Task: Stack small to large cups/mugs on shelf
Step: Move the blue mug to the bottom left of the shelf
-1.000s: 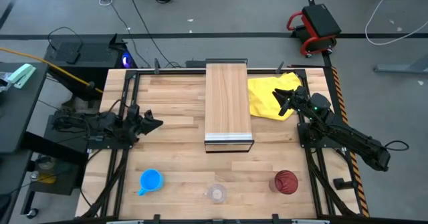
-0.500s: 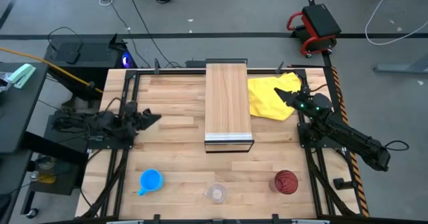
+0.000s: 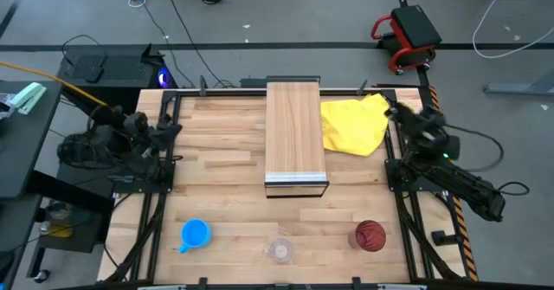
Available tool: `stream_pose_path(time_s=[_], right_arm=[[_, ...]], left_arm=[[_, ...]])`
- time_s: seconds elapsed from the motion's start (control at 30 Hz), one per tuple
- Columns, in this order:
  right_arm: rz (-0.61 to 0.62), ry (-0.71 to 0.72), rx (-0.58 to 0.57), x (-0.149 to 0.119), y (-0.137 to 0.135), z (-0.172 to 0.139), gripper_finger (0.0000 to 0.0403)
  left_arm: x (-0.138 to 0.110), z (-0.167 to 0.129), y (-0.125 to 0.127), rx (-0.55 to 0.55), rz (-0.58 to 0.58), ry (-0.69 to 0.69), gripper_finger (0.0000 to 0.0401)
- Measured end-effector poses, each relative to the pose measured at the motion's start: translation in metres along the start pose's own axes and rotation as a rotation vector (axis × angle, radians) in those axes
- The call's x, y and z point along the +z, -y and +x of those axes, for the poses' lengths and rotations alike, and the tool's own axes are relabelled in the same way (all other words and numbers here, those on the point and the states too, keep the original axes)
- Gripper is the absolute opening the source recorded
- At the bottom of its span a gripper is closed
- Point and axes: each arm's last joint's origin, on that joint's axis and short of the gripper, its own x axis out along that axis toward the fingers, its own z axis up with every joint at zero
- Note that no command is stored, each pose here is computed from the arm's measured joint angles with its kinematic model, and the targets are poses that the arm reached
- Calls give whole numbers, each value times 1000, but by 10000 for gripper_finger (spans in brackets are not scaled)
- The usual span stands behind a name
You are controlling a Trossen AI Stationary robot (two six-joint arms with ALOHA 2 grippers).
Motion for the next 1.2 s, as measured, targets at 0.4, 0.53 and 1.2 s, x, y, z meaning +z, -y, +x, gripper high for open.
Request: stream_pose_path(time_s=[0.4, 0.53, 1.2], right_arm=[[204, 69, 146, 8, -14, -1, 117], [280, 42, 167, 11, -21, 5, 117], [201, -682, -236, 36, -74, 64, 117]], left_arm=[[17, 62, 33, 448, 110, -643, 12], [8, 65, 33, 761, 81, -923, 12], [-91, 47, 81, 1112, -214, -1614, 58]])
